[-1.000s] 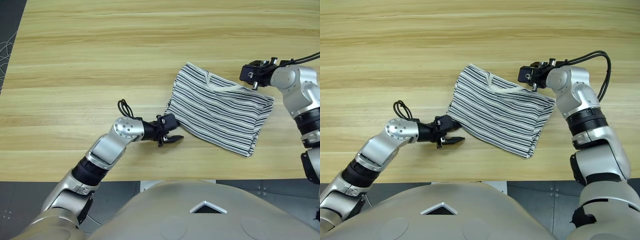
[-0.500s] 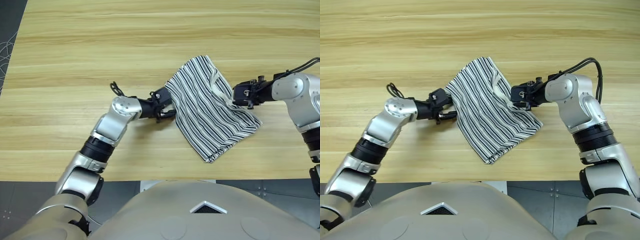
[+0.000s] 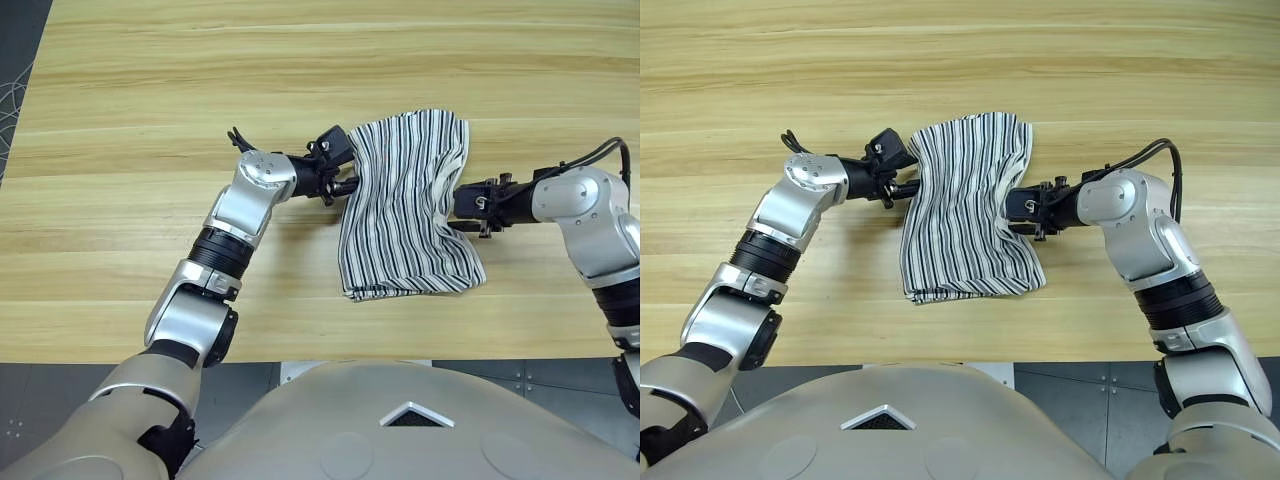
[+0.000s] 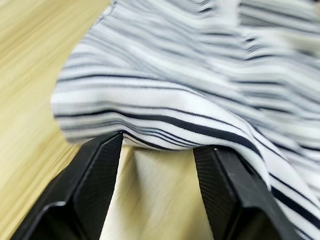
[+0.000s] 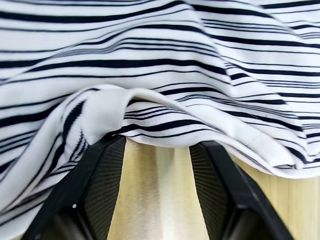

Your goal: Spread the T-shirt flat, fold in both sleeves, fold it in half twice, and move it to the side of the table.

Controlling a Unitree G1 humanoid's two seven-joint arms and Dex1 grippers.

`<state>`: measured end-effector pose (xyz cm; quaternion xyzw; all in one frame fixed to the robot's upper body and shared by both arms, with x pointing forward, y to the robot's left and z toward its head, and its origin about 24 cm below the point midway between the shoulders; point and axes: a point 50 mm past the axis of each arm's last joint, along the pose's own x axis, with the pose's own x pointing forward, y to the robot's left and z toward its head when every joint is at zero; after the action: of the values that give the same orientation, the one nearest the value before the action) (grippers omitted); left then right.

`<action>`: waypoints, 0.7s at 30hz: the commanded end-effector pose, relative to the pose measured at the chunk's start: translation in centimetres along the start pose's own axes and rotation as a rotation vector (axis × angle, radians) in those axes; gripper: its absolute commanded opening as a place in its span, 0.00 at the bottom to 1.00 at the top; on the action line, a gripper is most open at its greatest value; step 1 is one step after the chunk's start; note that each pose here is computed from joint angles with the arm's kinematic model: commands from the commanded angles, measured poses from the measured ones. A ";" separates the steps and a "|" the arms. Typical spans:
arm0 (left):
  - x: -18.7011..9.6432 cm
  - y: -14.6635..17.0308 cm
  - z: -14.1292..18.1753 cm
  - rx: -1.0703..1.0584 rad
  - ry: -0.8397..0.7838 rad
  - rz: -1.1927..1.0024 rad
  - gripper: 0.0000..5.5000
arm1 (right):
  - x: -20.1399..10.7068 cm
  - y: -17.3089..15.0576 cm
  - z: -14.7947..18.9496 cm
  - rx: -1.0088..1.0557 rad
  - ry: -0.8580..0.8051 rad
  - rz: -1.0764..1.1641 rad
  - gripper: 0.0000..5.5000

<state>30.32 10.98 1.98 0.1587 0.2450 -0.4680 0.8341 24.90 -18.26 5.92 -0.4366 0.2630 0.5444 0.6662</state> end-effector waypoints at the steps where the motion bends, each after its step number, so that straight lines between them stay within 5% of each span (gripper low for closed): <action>1: -0.2 1.3 0.5 0.024 -0.008 0.039 0.46 | -0.2 -0.7 0.2 0.021 0.007 -0.064 0.42; 7: -1.5 2.2 -0.3 0.065 0.024 0.066 0.46 | -1.8 -2.6 -0.9 0.106 0.046 -0.172 0.42; 11: -3.9 2.3 -0.3 0.021 -0.033 0.077 0.46 | -4.1 -4.1 -2.2 0.481 -0.092 -0.236 0.42; 16: -10.2 -0.4 -0.9 -0.296 -0.156 0.081 0.46 | -5.6 0.6 -3.3 0.955 -0.237 -0.013 0.42; 21: -14.6 -5.1 -4.2 -0.659 -0.082 0.081 0.46 | -5.7 4.1 -3.3 1.108 -0.158 0.071 0.42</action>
<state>21.07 19.99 6.84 -0.0925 0.2966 -0.3667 0.8770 20.64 -23.43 7.07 0.0265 0.4584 0.3970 0.7947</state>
